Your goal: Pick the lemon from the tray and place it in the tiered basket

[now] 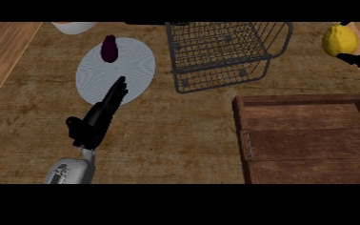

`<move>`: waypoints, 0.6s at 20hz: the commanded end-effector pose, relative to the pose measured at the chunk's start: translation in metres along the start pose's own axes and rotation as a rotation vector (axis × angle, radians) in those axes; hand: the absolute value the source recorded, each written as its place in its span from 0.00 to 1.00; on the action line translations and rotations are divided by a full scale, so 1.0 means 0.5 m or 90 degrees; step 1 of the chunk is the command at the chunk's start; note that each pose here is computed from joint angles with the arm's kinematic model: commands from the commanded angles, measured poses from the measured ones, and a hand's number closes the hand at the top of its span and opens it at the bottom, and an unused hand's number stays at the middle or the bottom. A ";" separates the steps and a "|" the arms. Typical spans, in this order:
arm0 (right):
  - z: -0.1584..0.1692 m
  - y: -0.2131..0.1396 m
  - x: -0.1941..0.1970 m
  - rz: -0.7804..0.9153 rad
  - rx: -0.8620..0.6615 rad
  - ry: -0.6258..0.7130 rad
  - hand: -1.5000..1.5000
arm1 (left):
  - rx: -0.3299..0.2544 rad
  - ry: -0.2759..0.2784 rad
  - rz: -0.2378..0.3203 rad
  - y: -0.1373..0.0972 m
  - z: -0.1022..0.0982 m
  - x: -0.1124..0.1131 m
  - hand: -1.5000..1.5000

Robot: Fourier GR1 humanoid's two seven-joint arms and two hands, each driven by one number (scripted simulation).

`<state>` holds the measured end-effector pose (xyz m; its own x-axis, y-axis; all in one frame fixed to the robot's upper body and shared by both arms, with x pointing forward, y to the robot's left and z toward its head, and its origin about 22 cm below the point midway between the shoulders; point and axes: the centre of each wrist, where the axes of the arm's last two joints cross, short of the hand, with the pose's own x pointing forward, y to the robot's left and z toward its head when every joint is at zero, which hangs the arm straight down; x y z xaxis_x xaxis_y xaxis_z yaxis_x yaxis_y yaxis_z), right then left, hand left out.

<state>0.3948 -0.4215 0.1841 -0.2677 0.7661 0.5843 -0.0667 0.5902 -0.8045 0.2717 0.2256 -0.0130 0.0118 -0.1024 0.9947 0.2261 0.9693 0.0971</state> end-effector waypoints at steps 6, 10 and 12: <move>-0.156 -0.022 0.212 -0.063 0.010 -0.056 1.00 | 0.020 0.008 0.001 0.011 0.018 -0.002 0.50; -0.219 0.016 0.290 -0.057 0.021 -0.027 1.00 | -0.003 -0.002 -0.007 0.000 0.033 -0.021 0.50; -0.233 -0.002 0.329 -0.059 0.032 -0.034 1.00 | 0.002 -0.001 0.006 -0.027 -0.006 0.007 0.50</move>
<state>0.4538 -0.3045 0.2740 -0.3102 0.6902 0.6538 -0.1211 0.6534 -0.7472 0.2698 0.2258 -0.0148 0.0153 -0.1024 0.9946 0.2220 0.9703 0.0965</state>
